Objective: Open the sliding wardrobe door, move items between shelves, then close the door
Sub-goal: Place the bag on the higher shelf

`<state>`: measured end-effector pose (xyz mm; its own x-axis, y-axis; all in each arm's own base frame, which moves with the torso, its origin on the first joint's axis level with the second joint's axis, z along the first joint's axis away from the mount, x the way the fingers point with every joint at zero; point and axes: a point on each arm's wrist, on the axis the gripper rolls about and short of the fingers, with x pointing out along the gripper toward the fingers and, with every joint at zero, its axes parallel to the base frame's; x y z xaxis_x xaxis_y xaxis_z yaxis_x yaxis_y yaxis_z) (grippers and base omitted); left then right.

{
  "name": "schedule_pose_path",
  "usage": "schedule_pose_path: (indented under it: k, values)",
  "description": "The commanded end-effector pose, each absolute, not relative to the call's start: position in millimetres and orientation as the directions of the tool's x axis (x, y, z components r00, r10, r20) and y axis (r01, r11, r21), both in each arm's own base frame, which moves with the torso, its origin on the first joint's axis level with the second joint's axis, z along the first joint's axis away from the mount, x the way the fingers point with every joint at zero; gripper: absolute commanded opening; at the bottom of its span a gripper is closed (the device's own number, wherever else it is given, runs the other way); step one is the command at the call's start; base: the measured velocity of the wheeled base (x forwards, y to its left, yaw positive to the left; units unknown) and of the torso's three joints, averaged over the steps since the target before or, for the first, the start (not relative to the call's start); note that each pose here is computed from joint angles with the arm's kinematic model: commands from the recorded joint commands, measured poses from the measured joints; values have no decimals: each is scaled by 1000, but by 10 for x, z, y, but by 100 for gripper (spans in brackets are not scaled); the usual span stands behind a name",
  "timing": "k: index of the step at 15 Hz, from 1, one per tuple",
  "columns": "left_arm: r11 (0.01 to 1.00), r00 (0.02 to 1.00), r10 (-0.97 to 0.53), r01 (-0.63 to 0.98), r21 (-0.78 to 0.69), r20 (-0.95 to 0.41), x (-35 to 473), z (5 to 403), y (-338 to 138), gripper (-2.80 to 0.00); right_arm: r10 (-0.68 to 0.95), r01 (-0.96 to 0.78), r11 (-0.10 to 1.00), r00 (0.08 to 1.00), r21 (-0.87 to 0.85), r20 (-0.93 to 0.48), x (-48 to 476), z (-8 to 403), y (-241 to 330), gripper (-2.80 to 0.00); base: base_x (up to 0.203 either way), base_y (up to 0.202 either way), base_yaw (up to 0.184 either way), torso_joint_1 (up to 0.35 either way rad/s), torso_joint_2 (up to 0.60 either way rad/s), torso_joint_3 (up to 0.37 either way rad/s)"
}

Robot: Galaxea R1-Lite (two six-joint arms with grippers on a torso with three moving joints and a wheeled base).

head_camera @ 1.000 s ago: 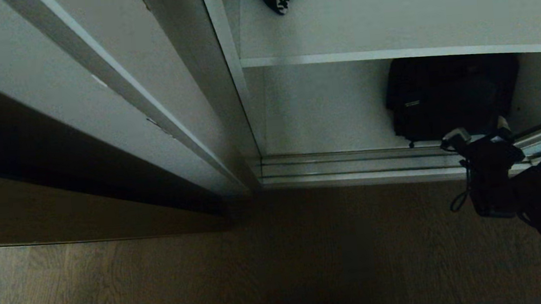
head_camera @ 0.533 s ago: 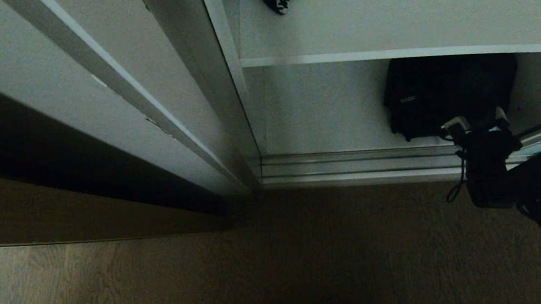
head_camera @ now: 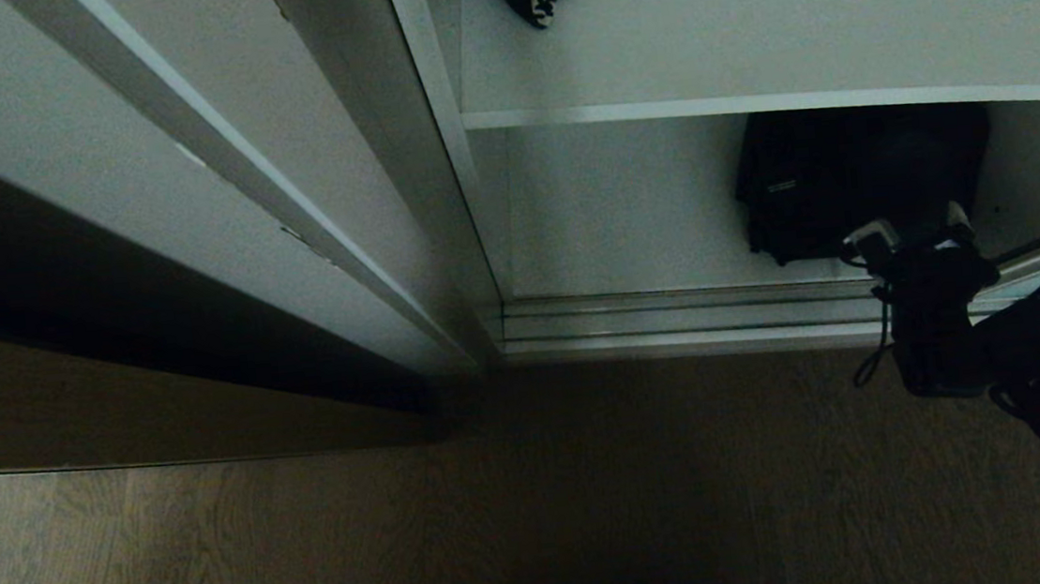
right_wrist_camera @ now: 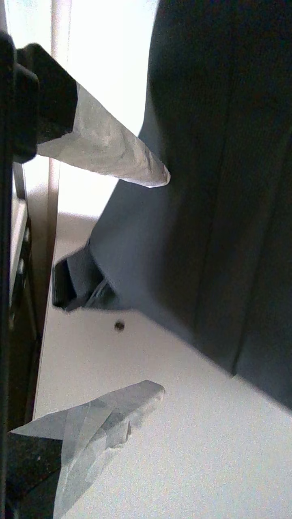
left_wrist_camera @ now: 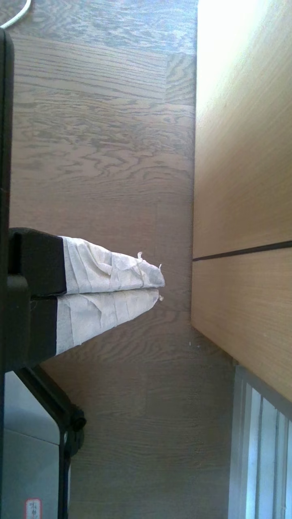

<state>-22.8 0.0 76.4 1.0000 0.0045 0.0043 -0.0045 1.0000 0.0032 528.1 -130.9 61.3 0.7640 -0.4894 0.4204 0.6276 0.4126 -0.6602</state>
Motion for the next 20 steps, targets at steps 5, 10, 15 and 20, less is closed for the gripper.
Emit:
schedule_pose_path:
  k: [5, 10, 15, 20]
  values:
    - [1000, 1000, 5, -5, 3, 3, -227, 764, 0, -280, -499, 599, 420, 780, -682, 378, 5302, 481, -1313, -280, 0, 0, 0, 0, 0, 0]
    - [1000, 1000, 5, -5, 3, 3, -227, 764, 0, -280, -507, 601, 419, 777, -681, 374, 5303, 467, -1315, -280, 0, 0, 0, 0, 0, 0]
    - [1000, 1000, 5, -5, 3, 3, -227, 764, 0, -280, -503, 639, 450, 758, -623, 415, 5280, 629, -1310, -280, 0, 0, 0, 0, 0, 0]
    - [1000, 1000, 6, -6, 3, 3, -227, 764, -1, -280, -470, 721, 457, 693, -521, 547, 5125, 1186, -1193, -280, 0, 0, 0, 0, 0, 0]
